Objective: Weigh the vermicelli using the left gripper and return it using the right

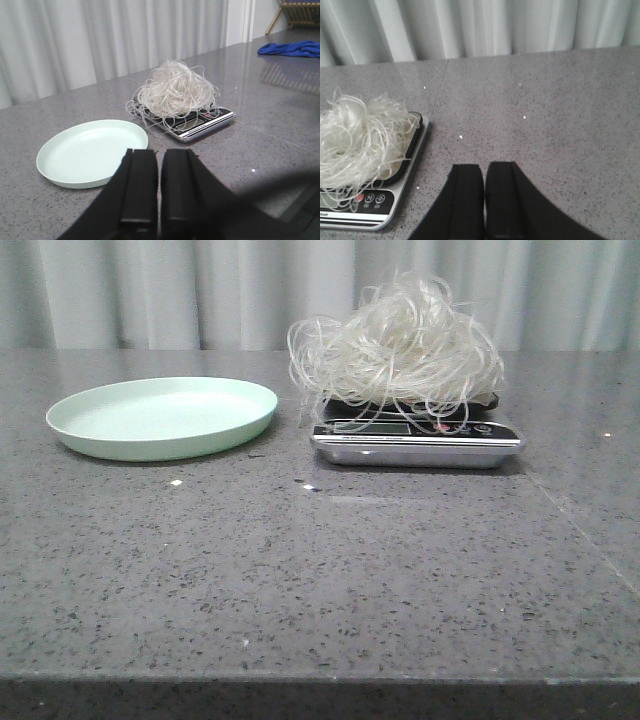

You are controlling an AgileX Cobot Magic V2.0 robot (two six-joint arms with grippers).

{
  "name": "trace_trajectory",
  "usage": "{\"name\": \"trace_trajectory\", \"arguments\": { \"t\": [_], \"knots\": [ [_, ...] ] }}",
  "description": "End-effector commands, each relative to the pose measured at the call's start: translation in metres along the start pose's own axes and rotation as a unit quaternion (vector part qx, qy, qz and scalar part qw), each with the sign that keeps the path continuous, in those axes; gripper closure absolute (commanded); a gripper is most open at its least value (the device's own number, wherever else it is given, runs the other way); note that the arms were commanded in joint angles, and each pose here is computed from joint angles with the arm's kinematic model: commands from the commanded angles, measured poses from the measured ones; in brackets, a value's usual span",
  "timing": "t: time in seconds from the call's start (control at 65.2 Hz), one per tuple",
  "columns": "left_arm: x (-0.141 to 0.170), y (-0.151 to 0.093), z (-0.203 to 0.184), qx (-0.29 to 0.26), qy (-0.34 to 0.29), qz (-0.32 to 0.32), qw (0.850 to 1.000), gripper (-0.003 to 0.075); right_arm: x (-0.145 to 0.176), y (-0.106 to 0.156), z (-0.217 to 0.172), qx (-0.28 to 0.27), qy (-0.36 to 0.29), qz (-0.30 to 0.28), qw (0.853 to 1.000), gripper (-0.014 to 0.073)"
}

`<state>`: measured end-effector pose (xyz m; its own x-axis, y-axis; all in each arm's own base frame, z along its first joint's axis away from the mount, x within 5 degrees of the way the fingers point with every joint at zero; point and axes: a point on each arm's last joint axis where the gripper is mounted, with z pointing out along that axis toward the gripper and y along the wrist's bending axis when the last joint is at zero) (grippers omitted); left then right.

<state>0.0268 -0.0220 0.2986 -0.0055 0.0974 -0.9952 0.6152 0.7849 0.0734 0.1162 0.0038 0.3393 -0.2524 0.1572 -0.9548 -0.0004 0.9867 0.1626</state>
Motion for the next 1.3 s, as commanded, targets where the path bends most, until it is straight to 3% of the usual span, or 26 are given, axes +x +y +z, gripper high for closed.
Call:
{"name": "trace_trajectory", "arguments": {
  "t": [0.0,0.215,0.307,0.506,0.829,1.135,1.289],
  "knots": [
    [-0.014,0.001,-0.002,-0.003,-0.046,-0.006,0.999,0.0575,-0.023,0.003,-0.001,-0.003,-0.054,-0.006,0.999,0.0395],
    [-0.014,0.001,-0.002,-0.003,-0.046,-0.006,0.999,0.0575,-0.055,0.029,0.013,-0.072,-0.030,-0.060,0.995,0.0096],
    [-0.014,0.001,-0.002,-0.003,-0.046,-0.006,0.999,0.0575,-0.071,0.046,0.025,-0.107,-0.008,-0.070,0.992,0.0035],
    [-0.014,0.001,-0.002,-0.003,-0.046,-0.006,0.999,0.0575,-0.095,0.092,0.068,-0.169,0.060,-0.103,0.978,0.0029],
    [-0.014,0.001,-0.002,-0.003,-0.046,-0.006,0.999,0.0575,-0.107,0.132,0.145,-0.173,0.160,-0.136,0.962,0.0029],
    [-0.014,0.001,-0.002,-0.003,-0.046,-0.006,0.999,0.0575,-0.082,0.149,0.208,-0.162,0.245,-0.148,0.944,0.0029],
    [-0.014,0.001,-0.002,-0.003,-0.046,-0.006,0.999,0.0575,-0.055,0.151,0.233,-0.153,0.301,-0.155,0.928,0.0029]
  ]
}}
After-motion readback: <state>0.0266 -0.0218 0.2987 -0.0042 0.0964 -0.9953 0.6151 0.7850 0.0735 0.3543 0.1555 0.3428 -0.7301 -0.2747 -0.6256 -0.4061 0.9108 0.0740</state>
